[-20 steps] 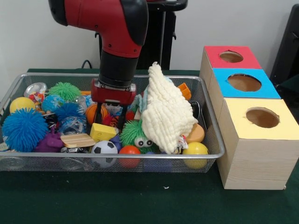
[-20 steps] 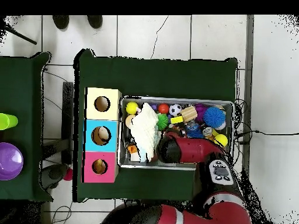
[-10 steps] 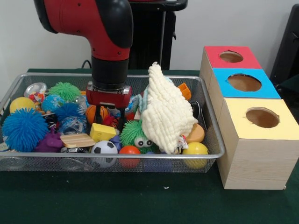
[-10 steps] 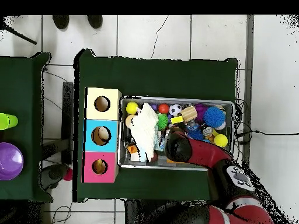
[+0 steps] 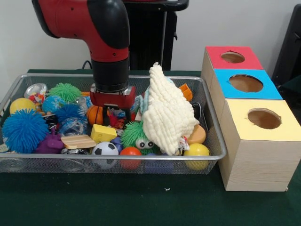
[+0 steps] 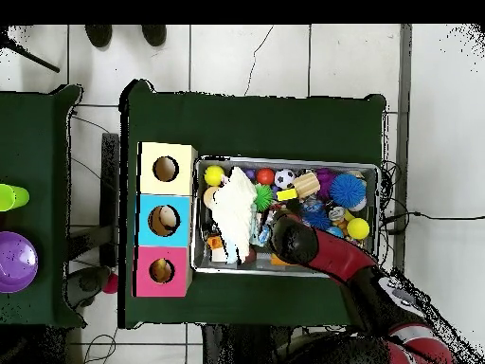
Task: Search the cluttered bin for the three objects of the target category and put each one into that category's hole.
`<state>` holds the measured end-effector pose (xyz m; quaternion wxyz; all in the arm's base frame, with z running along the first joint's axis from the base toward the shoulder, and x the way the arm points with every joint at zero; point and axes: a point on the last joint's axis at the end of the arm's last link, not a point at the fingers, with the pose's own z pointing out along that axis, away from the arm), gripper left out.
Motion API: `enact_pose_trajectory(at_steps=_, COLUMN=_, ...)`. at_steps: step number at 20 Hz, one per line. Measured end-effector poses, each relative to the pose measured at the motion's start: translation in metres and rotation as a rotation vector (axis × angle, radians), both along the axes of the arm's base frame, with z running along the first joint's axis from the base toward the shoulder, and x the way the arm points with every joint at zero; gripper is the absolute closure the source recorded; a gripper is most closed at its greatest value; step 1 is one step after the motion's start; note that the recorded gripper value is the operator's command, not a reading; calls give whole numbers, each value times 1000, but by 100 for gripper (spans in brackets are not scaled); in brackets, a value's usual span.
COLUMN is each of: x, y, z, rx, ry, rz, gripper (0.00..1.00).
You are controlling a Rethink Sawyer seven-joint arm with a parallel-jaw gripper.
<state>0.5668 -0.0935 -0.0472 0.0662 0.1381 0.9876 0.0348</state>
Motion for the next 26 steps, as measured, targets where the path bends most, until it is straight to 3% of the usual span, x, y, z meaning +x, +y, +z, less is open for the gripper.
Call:
enact_pose_trajectory(at_steps=2, x=-1, y=2, z=0, rx=25, ry=7, rz=-30, gripper=0)
enact_pose_trajectory(at_steps=7, x=-3, y=7, z=0, rx=40, ry=13, rz=-39, gripper=0)
enact_pose_trajectory(at_steps=8, x=-3, y=8, z=0, rx=41, ry=14, rz=-38, gripper=100)
enact_pose_trajectory(at_steps=18, x=5, y=29, z=14, rx=18, ry=14, rz=17, gripper=100)
enact_pose_trajectory(at_steps=22, x=6, y=31, z=31, rx=15, ry=52, rz=38, gripper=100)
enact_pose_trajectory(at_steps=26, x=5, y=32, z=65, rx=35, ry=140, rz=62, gripper=100)
